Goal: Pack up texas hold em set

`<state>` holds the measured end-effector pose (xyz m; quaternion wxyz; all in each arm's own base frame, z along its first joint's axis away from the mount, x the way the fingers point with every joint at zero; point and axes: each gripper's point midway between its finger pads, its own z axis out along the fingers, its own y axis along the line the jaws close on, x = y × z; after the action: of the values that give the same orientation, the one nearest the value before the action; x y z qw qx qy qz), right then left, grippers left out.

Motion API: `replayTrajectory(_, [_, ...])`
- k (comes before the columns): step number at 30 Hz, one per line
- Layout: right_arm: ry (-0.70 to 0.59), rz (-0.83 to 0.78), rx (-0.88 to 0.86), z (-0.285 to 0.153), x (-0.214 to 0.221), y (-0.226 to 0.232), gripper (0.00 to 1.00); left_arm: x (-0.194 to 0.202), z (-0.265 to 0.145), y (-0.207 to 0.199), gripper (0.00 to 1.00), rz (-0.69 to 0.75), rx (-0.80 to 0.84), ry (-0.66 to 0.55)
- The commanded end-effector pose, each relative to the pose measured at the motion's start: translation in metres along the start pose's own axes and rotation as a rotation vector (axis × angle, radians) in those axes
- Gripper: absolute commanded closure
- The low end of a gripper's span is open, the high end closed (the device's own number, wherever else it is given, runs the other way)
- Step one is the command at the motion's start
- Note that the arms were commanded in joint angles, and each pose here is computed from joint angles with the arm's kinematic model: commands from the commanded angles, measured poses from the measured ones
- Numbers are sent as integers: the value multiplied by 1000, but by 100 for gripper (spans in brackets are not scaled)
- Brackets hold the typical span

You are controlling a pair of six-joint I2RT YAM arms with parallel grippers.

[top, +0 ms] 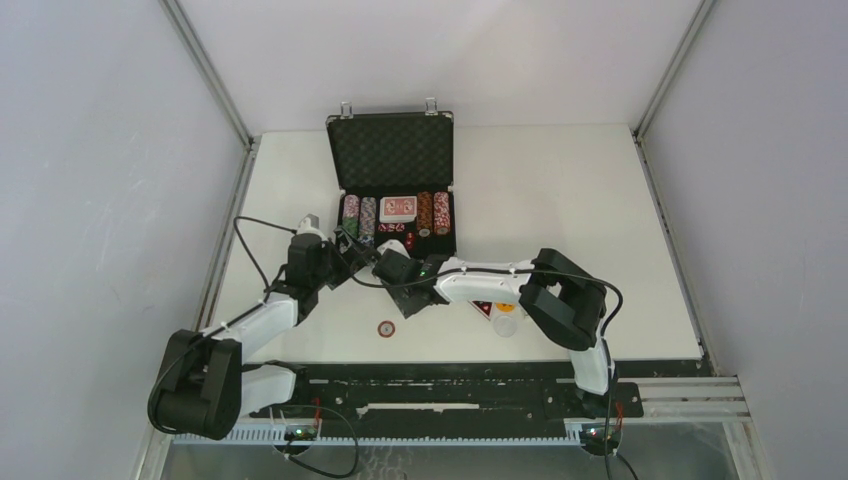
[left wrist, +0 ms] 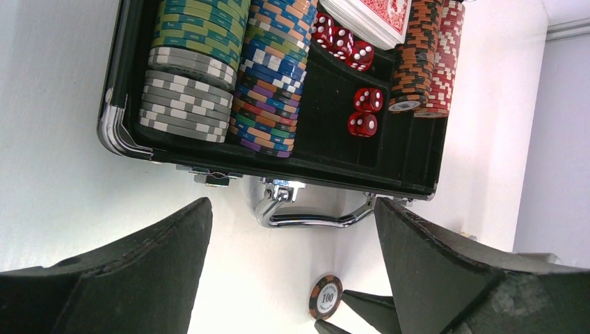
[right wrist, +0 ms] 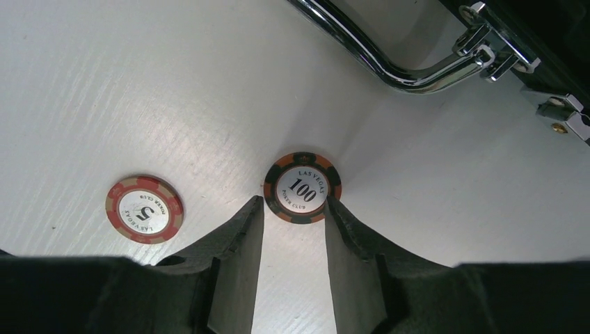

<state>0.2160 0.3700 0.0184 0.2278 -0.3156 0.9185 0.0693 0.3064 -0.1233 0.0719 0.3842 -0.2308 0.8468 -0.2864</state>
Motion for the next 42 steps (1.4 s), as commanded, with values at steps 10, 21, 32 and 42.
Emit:
replayTrajectory(10, [-63, 19, -11, -12, -19, -3, 35, 3, 1, 0, 9, -6, 21, 2])
replayTrajectory(21, [13, -16, -22, 9, -4, 5, 31, 5, 2, 4, 9, -4, 8, 7])
replayTrajectory(32, [45, -24, -29, 9, 0, 3, 44, 5, 3, 5, 9, -3, 7, 6])
replayTrajectory(42, [32, -18, -14, 5, -4, -2, 48, 6, 5, 6, 9, -5, 7, 12])
